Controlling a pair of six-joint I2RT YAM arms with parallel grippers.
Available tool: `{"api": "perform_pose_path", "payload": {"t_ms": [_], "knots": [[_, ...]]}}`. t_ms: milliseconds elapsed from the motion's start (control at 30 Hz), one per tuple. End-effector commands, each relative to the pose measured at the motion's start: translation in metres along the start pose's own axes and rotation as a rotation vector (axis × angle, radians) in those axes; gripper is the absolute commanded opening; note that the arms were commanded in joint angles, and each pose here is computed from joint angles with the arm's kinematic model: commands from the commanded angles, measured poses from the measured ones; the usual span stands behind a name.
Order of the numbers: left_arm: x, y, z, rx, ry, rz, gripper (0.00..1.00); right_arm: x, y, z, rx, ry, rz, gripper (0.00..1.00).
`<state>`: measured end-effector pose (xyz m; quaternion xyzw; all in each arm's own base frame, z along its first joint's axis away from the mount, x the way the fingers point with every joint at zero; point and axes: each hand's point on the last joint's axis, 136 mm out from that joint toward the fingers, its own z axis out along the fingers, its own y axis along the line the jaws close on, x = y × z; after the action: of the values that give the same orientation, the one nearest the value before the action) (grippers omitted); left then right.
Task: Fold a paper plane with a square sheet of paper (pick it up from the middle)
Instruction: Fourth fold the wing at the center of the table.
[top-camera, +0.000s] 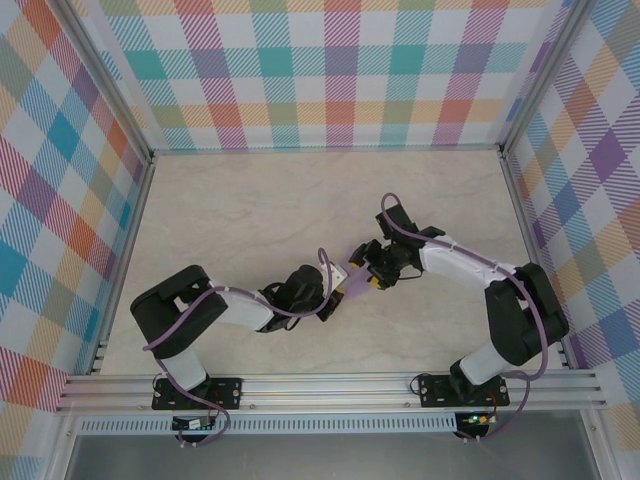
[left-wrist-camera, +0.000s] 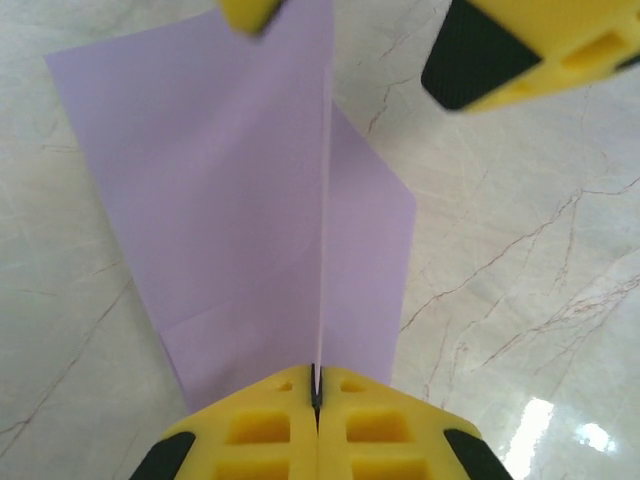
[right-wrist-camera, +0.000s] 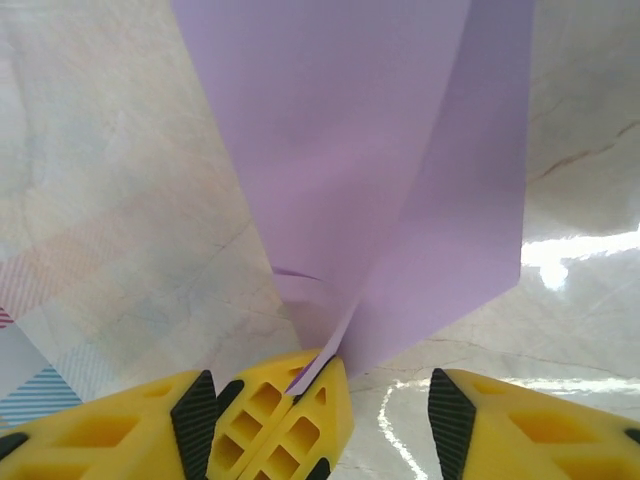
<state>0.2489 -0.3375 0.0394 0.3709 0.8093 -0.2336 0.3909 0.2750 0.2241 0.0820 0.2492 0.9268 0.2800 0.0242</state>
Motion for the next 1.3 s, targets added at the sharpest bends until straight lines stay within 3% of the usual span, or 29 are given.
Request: {"api": "perform_pose_path", "payload": {"t_ms": [0, 300, 700, 1267], "knots": [[-0.018, -0.011, -0.007, 0.042, 0.003, -0.098, 0.02, -0.007, 0.0, -0.016, -0.013, -0.052, -0.091, 0.63], [-0.02, -0.013, -0.009, 0.05, 0.028, -0.4, 0.01, 0.005, 0.002, -0.009, -0.108, -0.007, -0.266, 0.65], [-0.014, -0.014, -0.007, 0.079, 0.022, -0.731, 0.01, 0.015, -0.006, 0.015, -0.165, 0.059, -0.35, 0.57], [-0.003, -0.015, 0.0, 0.111, 0.055, -0.857, 0.03, 0.01, -0.009, 0.04, -0.146, 0.099, -0.395, 0.5]]}}
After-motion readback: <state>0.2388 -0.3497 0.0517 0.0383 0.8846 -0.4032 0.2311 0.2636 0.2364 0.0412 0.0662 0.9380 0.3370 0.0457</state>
